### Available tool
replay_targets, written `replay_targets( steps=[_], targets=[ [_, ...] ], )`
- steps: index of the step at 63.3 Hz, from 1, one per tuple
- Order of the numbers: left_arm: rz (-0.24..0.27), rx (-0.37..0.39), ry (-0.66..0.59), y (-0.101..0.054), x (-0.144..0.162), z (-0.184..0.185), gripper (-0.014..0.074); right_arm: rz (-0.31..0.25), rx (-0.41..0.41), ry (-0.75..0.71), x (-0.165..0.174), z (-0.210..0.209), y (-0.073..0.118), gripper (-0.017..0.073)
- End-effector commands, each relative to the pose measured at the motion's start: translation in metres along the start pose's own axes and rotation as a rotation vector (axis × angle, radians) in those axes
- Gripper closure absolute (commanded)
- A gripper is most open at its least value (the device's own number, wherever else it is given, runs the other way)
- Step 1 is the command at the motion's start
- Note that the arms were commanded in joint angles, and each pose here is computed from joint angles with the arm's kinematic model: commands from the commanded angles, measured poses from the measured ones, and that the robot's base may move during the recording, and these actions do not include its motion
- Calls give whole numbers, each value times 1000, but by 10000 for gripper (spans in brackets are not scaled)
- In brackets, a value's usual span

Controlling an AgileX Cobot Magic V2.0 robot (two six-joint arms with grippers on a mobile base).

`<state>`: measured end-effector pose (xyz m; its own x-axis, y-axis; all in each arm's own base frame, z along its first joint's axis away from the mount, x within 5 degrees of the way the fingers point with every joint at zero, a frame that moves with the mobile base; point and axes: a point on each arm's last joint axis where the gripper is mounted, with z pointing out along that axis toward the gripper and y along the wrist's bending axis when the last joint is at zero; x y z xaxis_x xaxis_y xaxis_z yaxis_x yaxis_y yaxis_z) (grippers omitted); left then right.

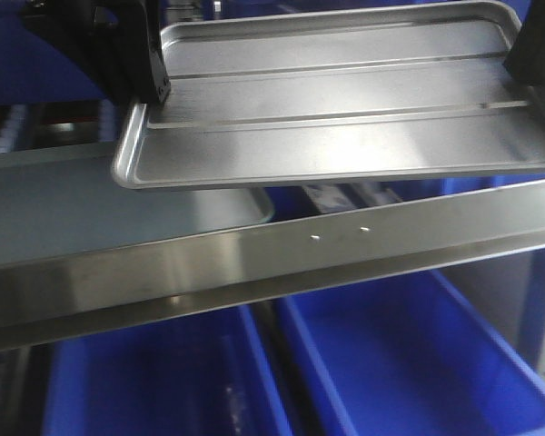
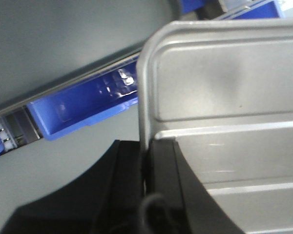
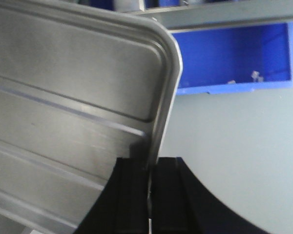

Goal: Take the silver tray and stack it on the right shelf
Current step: 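Move the held tray over the larger grey tray on the shelf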

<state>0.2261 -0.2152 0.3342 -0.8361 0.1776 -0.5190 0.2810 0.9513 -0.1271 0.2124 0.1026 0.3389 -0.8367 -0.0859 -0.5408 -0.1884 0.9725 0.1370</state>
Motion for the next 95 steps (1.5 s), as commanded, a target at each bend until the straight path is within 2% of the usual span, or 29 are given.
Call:
replay_targets(
  steps=[1, 95],
  targets=[
    [19, 44, -88, -2, -10, -20, 694, -27, -30, -108, -10, -15, 2, 502],
    [19, 44, -88, -2, -10, -20, 694, -27, -30, -108, -10, -15, 2, 502]
  ],
)
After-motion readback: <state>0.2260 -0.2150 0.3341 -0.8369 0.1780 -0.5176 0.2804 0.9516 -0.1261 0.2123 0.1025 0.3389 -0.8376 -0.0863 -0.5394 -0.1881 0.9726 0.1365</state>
